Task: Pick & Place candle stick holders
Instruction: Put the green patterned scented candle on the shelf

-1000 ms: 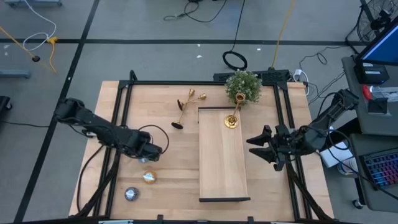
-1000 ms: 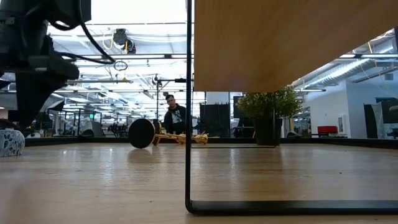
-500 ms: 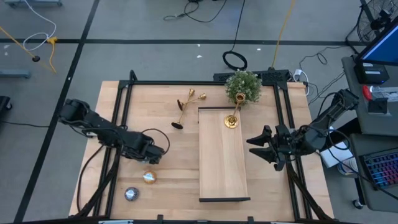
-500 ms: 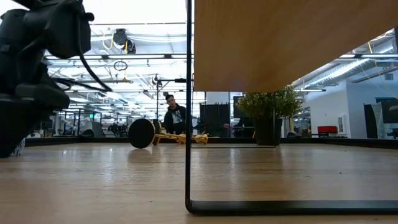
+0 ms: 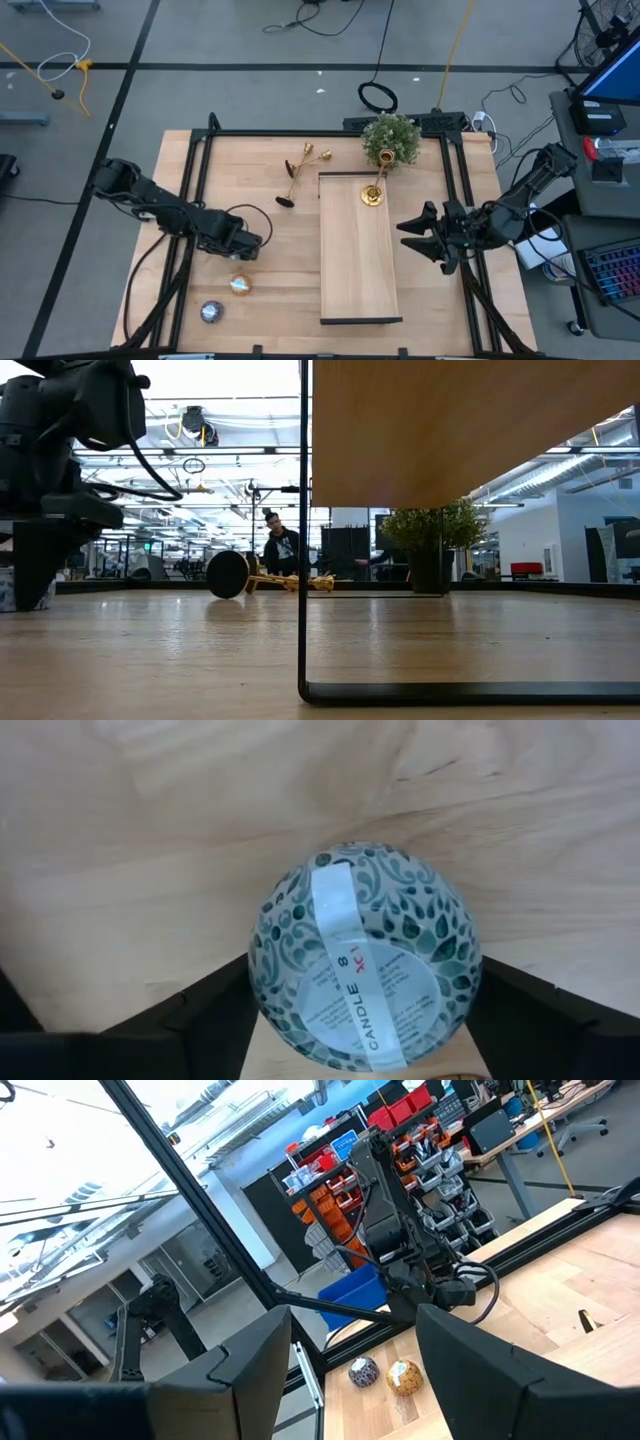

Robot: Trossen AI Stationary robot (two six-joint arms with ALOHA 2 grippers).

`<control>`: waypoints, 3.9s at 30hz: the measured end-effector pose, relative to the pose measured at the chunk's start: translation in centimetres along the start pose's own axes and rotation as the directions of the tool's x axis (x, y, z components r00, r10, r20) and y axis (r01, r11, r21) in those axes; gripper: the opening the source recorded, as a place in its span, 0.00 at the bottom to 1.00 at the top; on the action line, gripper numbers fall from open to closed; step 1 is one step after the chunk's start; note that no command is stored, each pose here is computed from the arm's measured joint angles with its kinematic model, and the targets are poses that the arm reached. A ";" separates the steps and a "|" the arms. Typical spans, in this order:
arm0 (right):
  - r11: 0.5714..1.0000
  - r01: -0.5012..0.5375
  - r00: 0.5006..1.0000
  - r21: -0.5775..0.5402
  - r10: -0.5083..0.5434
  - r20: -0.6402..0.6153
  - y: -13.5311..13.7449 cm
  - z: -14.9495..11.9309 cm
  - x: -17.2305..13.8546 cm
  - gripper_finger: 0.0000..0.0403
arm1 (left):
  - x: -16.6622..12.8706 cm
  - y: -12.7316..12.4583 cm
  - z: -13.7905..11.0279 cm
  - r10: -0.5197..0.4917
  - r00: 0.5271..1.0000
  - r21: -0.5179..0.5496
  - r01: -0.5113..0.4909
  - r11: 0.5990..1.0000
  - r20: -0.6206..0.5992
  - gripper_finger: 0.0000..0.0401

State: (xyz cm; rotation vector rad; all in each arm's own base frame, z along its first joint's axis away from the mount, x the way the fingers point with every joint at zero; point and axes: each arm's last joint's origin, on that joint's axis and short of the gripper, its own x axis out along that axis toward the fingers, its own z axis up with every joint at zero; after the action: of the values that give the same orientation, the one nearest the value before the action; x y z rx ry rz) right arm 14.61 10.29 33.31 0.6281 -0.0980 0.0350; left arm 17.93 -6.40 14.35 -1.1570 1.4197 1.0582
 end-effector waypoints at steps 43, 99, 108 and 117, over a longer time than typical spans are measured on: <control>0.960 -0.016 0.994 -0.280 0.044 0.096 1.5 0.2 1.7 0.53 | -20.5 -2.7 -2.1 -0.873 -0.476 0.507 0.781 -0.365 0.103 0.72; 0.618 -0.051 0.966 -0.785 0.231 0.119 12.7 9.6 11.9 0.62 | -29.3 -18.6 -5.6 -0.310 -0.883 0.361 0.177 -0.916 -0.353 0.72; 0.652 -0.073 0.916 -0.754 0.343 0.209 11.2 9.4 15.6 0.62 | -30.8 -18.6 -5.5 -0.304 -0.858 0.366 0.148 -0.919 -0.415 0.72; 0.645 -0.087 0.904 -0.759 0.372 0.212 10.5 9.7 16.3 0.62 | -30.7 -18.6 -5.4 -0.301 -0.849 0.321 0.167 -0.932 -0.434 0.72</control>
State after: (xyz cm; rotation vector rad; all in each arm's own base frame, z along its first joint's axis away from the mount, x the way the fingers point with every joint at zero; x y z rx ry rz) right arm 29.44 13.12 48.86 -0.2216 -0.5239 0.1293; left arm 37.36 -10.81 44.74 -0.9794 -0.7699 -1.1083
